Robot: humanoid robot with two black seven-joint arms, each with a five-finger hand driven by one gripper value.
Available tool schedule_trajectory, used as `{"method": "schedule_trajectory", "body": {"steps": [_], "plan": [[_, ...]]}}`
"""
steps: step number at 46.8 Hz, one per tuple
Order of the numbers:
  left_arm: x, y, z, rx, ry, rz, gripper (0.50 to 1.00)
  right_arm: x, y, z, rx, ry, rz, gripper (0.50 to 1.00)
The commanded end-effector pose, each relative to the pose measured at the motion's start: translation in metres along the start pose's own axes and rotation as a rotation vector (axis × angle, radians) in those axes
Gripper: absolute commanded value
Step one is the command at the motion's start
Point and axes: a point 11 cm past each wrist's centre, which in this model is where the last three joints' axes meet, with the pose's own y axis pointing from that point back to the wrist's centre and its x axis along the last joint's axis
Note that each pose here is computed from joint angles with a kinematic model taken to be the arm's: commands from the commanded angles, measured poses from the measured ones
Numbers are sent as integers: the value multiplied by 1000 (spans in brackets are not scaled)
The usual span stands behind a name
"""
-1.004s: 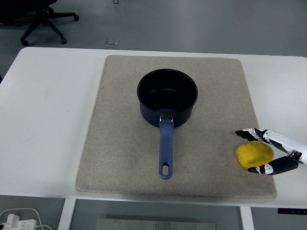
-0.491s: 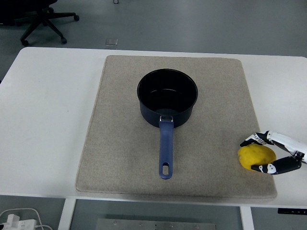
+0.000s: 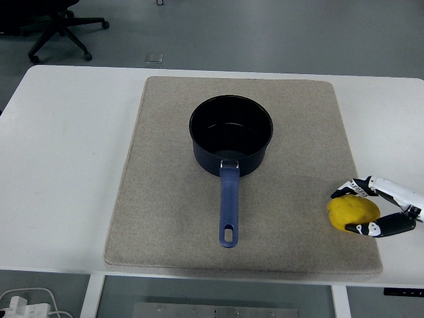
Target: Put the potato in the blue pot
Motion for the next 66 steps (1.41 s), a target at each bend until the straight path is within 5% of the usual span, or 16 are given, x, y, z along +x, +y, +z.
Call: {"method": "schedule_trajectory", "body": {"steps": [1, 30, 47, 56, 66], "plan": [[0, 0, 0, -1, 0, 0, 996, 2, -1, -2, 7, -3, 6, 500], [0, 0, 0, -1, 0, 0, 996, 69, -19, -49, 92, 72, 92, 500], [0, 0, 0, -1, 0, 0, 996, 86, -26, -69, 118, 100, 86, 500], [0, 0, 0, -1, 0, 0, 996, 90, -45, -85, 142, 119, 56, 500], [0, 0, 0, -1, 0, 0, 996, 89, -82, -108, 176, 151, -3, 500]]}}
